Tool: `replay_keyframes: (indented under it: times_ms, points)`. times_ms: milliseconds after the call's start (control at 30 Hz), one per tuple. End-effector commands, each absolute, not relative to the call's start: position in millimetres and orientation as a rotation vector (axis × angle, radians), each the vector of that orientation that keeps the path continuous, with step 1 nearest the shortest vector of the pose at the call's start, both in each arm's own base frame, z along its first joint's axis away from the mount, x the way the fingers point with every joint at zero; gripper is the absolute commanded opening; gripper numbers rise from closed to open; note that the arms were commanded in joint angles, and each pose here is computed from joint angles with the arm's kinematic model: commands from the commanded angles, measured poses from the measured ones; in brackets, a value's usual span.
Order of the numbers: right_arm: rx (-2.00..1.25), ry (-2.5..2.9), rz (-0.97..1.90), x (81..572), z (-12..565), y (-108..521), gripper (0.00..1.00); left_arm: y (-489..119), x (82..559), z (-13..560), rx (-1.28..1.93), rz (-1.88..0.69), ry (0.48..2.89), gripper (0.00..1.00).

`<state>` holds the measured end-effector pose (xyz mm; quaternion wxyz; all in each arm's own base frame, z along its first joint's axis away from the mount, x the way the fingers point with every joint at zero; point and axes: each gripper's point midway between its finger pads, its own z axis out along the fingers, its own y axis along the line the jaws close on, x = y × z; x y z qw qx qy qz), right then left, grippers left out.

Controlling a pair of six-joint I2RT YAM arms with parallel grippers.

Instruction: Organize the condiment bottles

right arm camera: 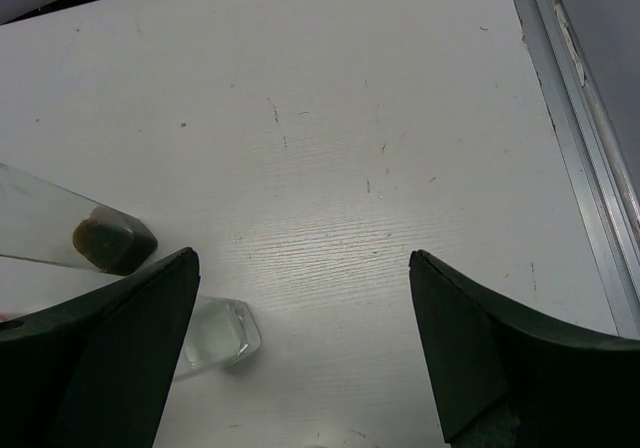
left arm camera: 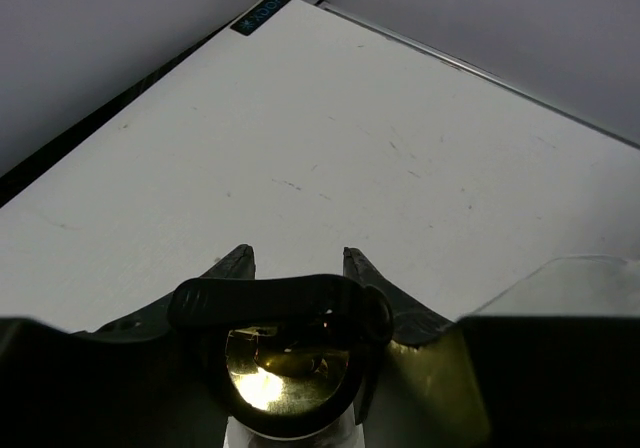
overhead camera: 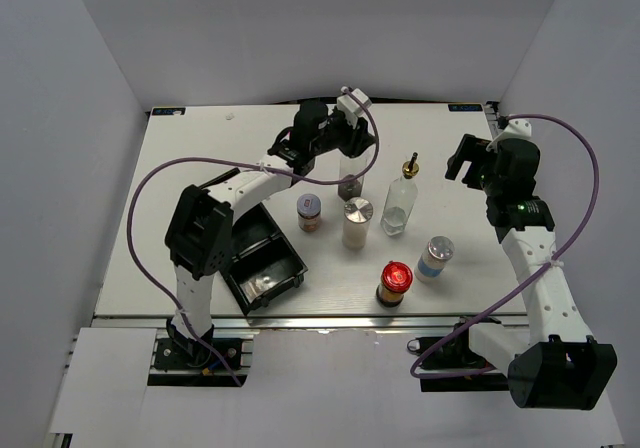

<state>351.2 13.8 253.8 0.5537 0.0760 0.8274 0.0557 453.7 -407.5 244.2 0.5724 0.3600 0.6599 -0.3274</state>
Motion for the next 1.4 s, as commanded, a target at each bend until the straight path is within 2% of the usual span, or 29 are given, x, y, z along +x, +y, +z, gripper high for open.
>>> replay_keyframes:
  times_ms: [0, 267, 467, 600, 767, 967, 1367]
  points:
    - [0.165, 1.925, 0.113, 351.4, 263.1, 11.2, 0.90, -396.1, 470.5, 293.4, 0.770, -0.644, 1.477, 0.00]
    - [0.193, 1.915, 0.072, 348.5, 262.6, 3.7, 0.89, -316.7, 493.2, 418.4, 0.363, -0.327, 1.368, 0.00]
    - [0.210, 1.920, 0.054, 349.6, 260.1, 0.3, 0.89, -232.7, 488.7, 454.5, 0.041, -0.082, 1.389, 0.00]
    - [0.211, 1.933, 0.049, 350.5, 254.9, -0.3, 0.89, -178.0, 456.2, 475.9, -0.117, 0.013, 1.366, 0.00]
    - [0.219, 1.955, 0.042, 351.2, 245.9, -1.2, 0.89, -104.8, 420.3, 474.0, -0.347, 0.170, 1.360, 0.00]
    - [0.218, 1.960, 0.053, 350.7, 244.5, 0.6, 0.89, -32.7, 385.8, 444.9, -0.565, 0.301, 1.346, 0.00]
    - [0.226, 1.959, 0.057, 349.6, 244.7, 0.6, 0.89, 7.5, 389.0, 393.8, -0.769, 0.464, 1.332, 0.00]
